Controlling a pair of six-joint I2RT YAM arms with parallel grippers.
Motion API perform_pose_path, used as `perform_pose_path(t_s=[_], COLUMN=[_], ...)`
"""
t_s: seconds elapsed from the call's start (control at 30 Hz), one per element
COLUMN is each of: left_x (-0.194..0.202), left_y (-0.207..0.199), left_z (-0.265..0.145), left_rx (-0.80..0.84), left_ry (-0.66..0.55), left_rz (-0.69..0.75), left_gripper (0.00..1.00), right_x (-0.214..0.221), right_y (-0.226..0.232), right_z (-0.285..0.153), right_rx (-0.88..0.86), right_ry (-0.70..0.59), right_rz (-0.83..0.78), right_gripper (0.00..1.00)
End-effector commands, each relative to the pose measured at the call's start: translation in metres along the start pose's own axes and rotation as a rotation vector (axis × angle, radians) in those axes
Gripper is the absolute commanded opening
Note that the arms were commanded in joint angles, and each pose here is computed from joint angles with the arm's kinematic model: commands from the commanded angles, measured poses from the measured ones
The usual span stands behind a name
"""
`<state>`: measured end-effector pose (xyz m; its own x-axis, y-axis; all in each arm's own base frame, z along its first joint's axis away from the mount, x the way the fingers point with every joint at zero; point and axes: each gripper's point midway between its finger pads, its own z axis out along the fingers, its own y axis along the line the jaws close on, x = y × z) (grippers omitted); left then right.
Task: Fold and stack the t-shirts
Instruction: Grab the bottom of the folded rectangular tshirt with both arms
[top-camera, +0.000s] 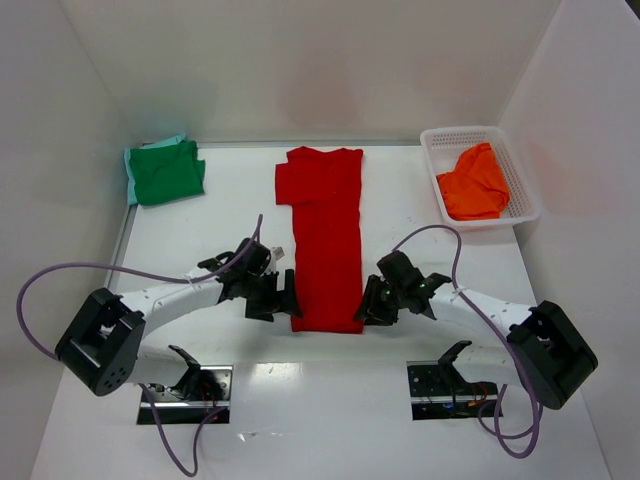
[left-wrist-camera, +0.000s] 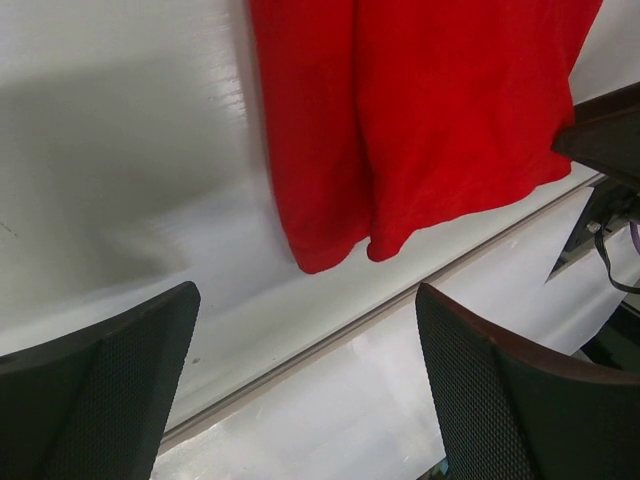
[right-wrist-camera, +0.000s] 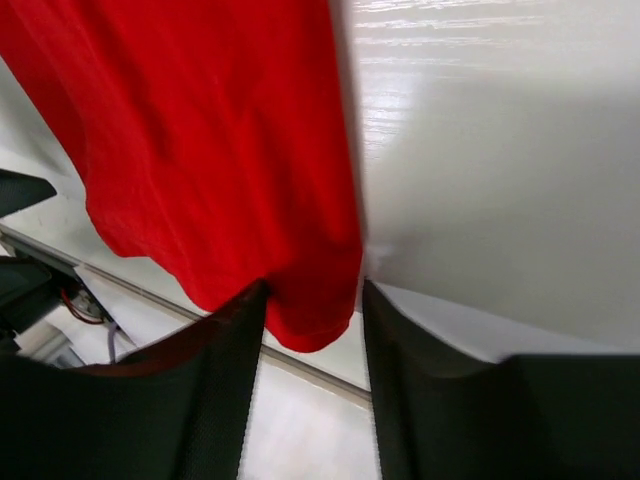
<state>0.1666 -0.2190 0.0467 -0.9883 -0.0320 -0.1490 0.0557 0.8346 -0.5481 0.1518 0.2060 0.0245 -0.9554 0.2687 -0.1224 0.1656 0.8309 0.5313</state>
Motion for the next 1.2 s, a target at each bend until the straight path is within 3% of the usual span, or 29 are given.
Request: perform_pose_path(t_s=[0.0, 0.33, 0.5, 0.9, 1.17], left_x=[-0.012, -0.006, -0.006, -0.001, 0.005], left_y=[-0.013, -0.007, -0.005, 0.001, 0.009], left_z=[-0.001, 0.015, 0.021, 0.036, 0.047], left_rx=[0.042, 0.03, 0.023, 0.014, -0.014], left_ry=[-0.026, 0.033, 0.056, 0.112, 0.16], left_rz=[-0.017, -0.048, -0.058, -0.101, -0.127], left_gripper=[0.96, 0.91, 0.81, 0.72, 0.51], right_x=[-0.013, -0.007, -0.005, -0.006, -0.007], right_y=[0.021, 0.014, 0.011, 0.012, 0.014], right_z=[-0.004, 0.0, 0.003, 0.003, 0.001], right_rx=[-0.054, -0.058, -0.05, -0.058, -0.066], right_ry=[-0.051, -0.041, -0.035, -0.041, -0.047], right_rz=[-0.024, 0.005, 0.016, 0.005, 0.003], right_gripper=[0.43, 0.24, 0.12, 0.1, 0.1])
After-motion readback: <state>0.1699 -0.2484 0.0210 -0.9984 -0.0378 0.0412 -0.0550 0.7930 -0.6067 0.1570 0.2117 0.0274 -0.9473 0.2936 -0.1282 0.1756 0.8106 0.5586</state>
